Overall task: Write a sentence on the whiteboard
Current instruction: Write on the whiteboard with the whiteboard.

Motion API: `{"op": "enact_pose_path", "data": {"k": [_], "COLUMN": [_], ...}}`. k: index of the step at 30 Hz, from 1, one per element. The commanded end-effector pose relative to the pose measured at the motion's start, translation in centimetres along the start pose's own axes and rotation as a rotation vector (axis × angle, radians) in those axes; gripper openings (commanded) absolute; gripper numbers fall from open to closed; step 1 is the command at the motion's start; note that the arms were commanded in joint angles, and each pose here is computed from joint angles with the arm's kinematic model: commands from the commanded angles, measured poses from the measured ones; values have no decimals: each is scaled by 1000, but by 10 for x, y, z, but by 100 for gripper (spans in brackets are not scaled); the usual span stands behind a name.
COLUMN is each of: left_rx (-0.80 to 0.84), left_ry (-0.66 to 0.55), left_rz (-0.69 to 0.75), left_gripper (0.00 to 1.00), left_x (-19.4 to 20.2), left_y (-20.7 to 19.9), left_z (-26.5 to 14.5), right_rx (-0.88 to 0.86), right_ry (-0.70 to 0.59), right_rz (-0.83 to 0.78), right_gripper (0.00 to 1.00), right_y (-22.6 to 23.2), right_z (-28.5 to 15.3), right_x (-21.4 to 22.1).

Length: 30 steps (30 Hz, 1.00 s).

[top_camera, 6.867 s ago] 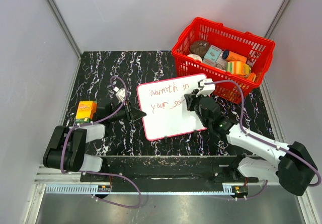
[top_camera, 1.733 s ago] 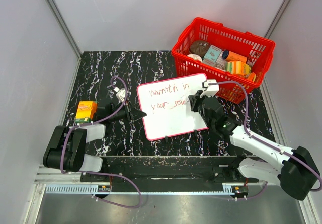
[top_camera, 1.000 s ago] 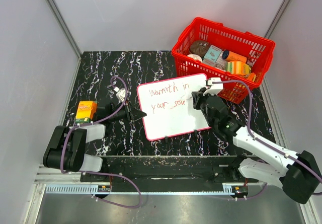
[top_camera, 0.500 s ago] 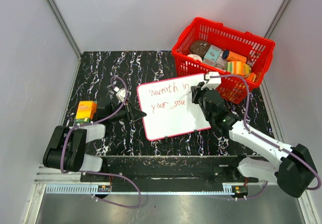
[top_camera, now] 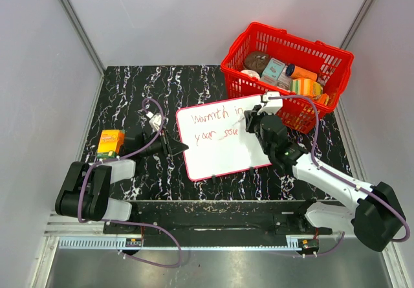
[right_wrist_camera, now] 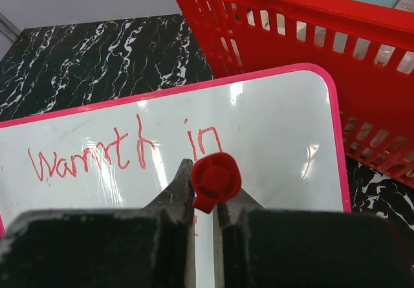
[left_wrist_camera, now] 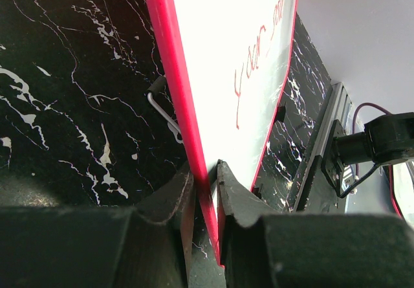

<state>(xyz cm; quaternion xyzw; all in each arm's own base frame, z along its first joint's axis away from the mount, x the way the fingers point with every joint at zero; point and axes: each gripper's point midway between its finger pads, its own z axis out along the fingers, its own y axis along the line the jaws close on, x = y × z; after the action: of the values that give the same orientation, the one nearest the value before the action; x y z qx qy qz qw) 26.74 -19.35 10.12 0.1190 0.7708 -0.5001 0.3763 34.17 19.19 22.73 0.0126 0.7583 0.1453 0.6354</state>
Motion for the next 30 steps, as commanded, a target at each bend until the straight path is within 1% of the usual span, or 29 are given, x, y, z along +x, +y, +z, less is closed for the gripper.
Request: {"op": "enact_pose_path", "data": {"k": [1, 30], "left_rx": [0, 2], "left_ry": [-34, -34], "left_rz": [109, 111], "left_gripper": [0, 0], "left_x": [-16, -16], "left_y": [-1, -2], "left_z": [4, 4], "right_rx": [-19, -38], "right_ry": [-29, 71], "right_rz": [33, 69], "right_gripper": [0, 0], "right_y": [1, -8], "right_z": [-5, -24], "right_x": [-10, 26]}}
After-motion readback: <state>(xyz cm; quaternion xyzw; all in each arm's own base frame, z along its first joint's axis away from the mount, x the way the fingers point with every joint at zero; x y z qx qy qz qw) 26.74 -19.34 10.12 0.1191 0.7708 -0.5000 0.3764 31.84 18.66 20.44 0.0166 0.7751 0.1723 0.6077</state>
